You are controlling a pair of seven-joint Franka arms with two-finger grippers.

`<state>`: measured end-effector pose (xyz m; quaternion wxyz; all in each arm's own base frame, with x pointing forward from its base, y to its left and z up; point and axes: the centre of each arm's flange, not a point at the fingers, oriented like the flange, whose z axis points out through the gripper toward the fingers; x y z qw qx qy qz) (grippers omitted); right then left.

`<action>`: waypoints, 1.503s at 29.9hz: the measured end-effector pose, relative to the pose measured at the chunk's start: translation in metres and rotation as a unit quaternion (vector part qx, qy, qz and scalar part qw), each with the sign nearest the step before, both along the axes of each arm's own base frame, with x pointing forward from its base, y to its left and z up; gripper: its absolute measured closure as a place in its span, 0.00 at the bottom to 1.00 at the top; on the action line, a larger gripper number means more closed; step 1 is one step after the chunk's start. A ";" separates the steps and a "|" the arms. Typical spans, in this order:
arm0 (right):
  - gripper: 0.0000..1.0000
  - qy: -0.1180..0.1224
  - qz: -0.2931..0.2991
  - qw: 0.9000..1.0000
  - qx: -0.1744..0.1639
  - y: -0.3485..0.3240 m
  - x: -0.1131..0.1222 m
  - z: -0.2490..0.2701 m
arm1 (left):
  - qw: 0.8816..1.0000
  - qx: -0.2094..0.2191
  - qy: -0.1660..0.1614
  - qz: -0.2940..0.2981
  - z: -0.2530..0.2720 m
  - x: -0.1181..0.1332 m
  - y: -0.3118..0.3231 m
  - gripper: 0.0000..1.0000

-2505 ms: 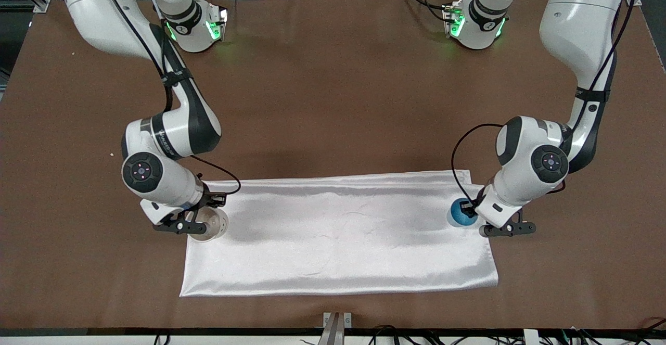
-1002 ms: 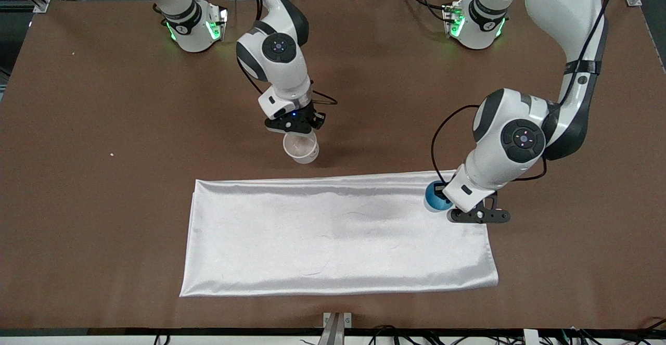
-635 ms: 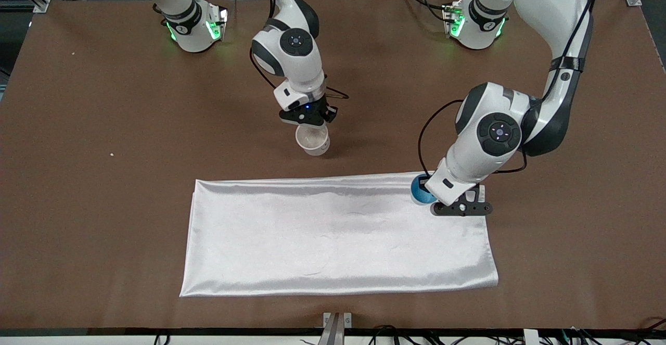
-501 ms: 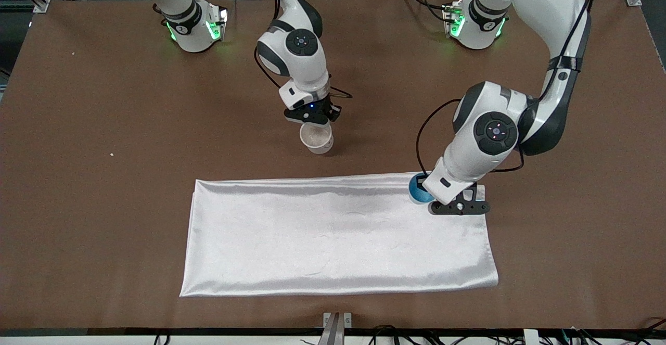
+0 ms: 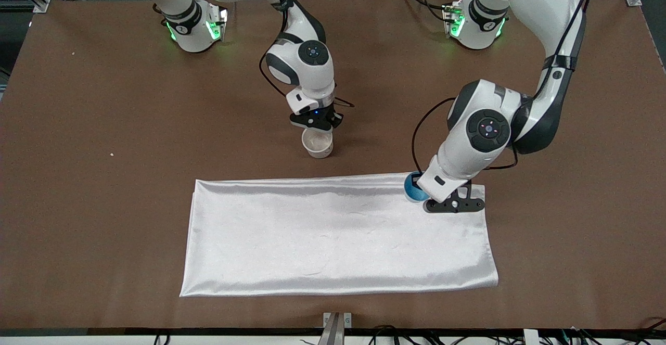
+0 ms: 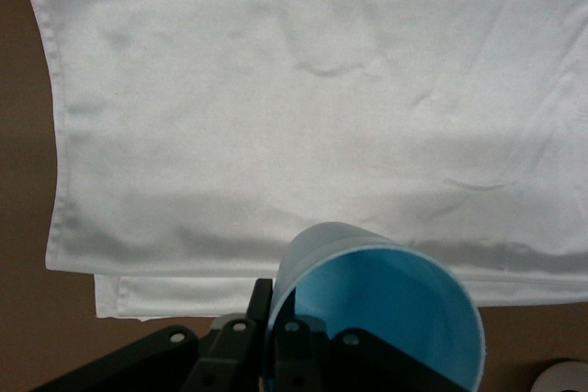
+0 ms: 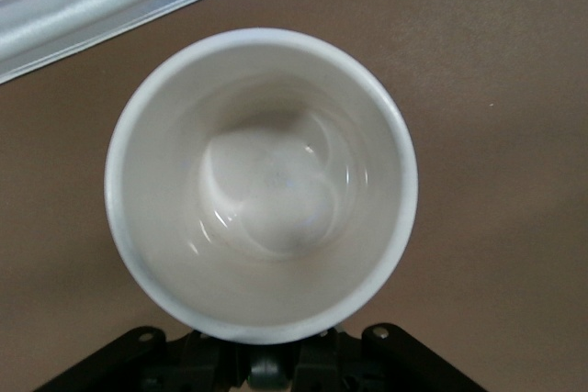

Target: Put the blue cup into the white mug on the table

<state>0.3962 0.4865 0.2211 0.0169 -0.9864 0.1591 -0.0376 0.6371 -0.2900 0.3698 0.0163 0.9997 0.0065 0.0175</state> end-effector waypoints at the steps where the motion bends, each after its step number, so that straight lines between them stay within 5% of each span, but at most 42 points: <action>1: 0.86 -0.001 -0.002 1.000 0.001 0.000 0.001 0.001 | 1.000 0.000 0.000 0.001 0.000 -0.001 -0.001 0.96; 20: 0.01 -0.007 -0.026 1.000 -0.012 0.011 0.029 0.061 | 1.000 0.000 0.001 -0.002 0.000 -0.006 -0.013 0.96; 30: 0.00 -0.015 0.001 1.000 -0.020 -0.045 0.103 0.089 | 1.000 0.001 0.007 0.011 -0.001 -0.025 -0.047 0.96; 38: 0.00 -0.007 0.073 0.996 -0.041 -0.166 0.188 0.083 | 0.999 0.005 0.015 0.033 -0.003 -0.051 -0.087 0.96; 45: 0.00 0.005 0.140 0.989 -0.054 -0.271 0.234 0.075 | 0.999 0.005 0.017 0.042 -0.003 -0.072 -0.118 0.96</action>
